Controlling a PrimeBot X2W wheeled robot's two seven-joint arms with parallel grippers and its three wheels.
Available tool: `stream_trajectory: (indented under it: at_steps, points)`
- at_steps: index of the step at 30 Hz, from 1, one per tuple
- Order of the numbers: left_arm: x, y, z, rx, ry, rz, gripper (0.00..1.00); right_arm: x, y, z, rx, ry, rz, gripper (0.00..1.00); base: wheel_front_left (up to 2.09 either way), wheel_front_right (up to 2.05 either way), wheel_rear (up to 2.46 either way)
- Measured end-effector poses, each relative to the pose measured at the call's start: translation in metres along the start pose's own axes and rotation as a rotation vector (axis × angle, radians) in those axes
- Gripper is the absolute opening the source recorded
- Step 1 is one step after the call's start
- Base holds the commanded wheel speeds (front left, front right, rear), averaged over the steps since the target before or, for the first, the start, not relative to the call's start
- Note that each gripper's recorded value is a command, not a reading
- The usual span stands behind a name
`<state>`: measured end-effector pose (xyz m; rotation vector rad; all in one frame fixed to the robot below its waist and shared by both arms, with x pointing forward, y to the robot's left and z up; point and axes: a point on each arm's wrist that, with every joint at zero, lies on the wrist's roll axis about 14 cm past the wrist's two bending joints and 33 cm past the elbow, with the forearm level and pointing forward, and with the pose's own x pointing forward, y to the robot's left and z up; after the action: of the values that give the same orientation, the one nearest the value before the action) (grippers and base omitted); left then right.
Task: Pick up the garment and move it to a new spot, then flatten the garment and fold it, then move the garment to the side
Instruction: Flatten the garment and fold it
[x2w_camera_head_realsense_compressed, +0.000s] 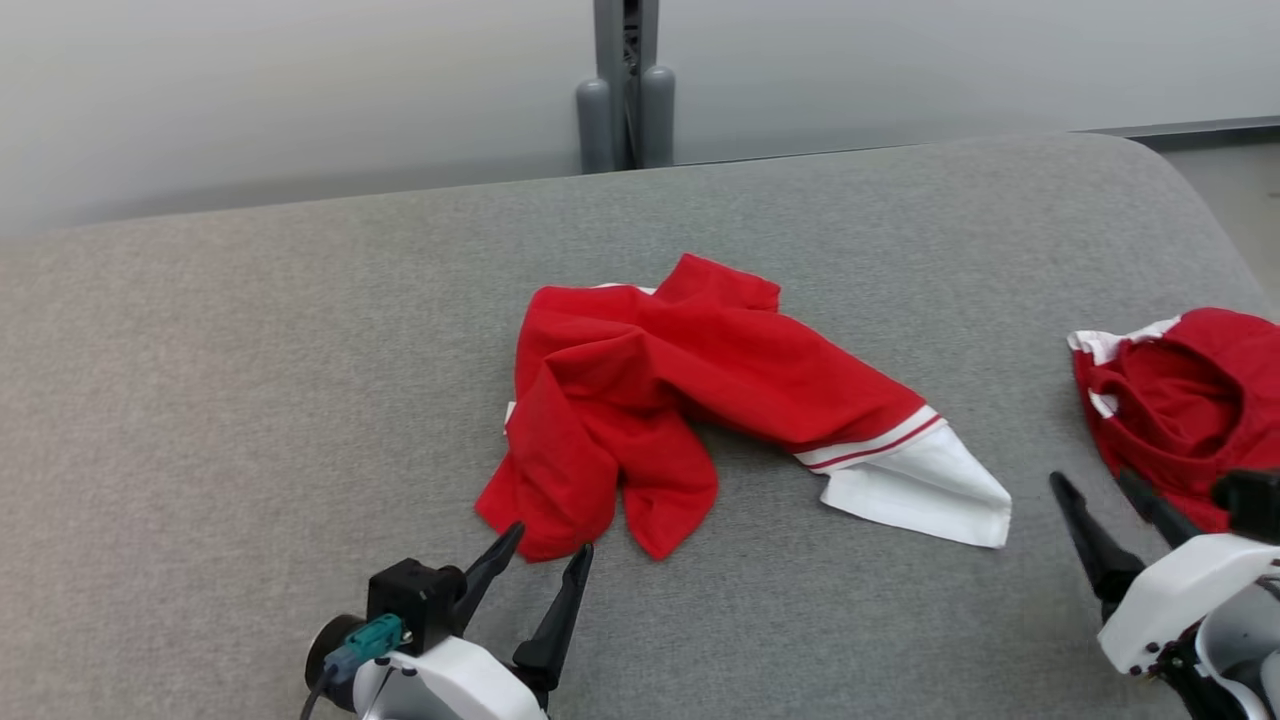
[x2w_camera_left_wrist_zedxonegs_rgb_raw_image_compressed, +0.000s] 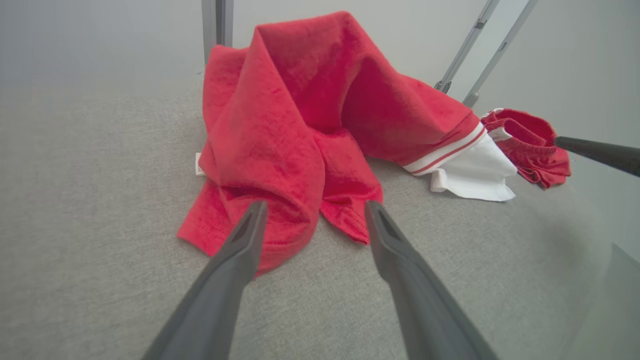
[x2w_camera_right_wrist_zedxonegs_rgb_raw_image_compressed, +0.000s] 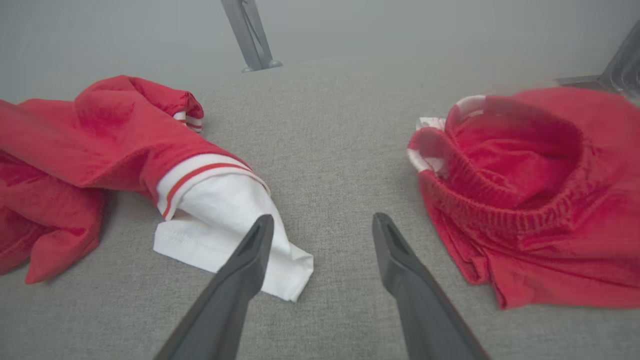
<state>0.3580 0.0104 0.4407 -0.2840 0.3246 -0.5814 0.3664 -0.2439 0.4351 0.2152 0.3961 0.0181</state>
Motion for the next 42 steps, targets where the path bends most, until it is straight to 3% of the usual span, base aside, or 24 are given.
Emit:
stream_trajectory:
  at_steps: [13, 14, 15, 16, 23, 30, 35, 42]
  points:
    - [0.049, 0.010, -0.028, 0.050, 0.118, 0.042, 1.00, -0.039, -0.006, 0.043, 0.042, -0.177, -0.068, 1.00, 0.00, 0.00, 0.00]
    - [0.052, 0.012, -0.030, 0.059, 0.124, 0.046, 0.65, -0.041, -0.006, 0.044, 0.042, -0.184, -0.072, 1.00, 0.00, 0.00, 0.00]
    - [0.054, 0.013, -0.031, 0.067, 0.128, 0.047, 0.39, -0.042, -0.006, 0.045, 0.043, -0.189, -0.076, 1.00, 0.00, 0.00, 0.00]
    - [0.056, 0.015, -0.031, 0.070, 0.129, 0.049, 0.00, -0.043, -0.007, 0.045, 0.046, -0.191, -0.080, 1.00, 0.00, 0.00, 0.00]
    - [0.057, 0.043, -0.024, 0.158, 0.129, 0.064, 0.00, -0.042, -0.004, 0.045, 0.064, -0.204, -0.091, 1.00, 0.00, 0.00, 0.00]
    - [0.068, 0.097, 0.030, 0.322, 0.100, 0.097, 0.00, -0.033, 0.005, 0.037, 0.086, -0.192, -0.077, 1.00, 0.00, 0.00, 0.00]
    - [0.083, 0.117, 0.062, 0.410, 0.146, 0.057, 0.00, -0.025, 0.009, 0.036, 0.091, -0.190, -0.067, 1.00, 0.00, 0.00, 0.00]
    - [0.105, 0.161, 0.086, 0.481, 0.243, 0.090, 0.00, -0.015, 0.007, 0.039, 0.088, -0.194, -0.069, 1.00, 0.00, 0.00, 0.00]
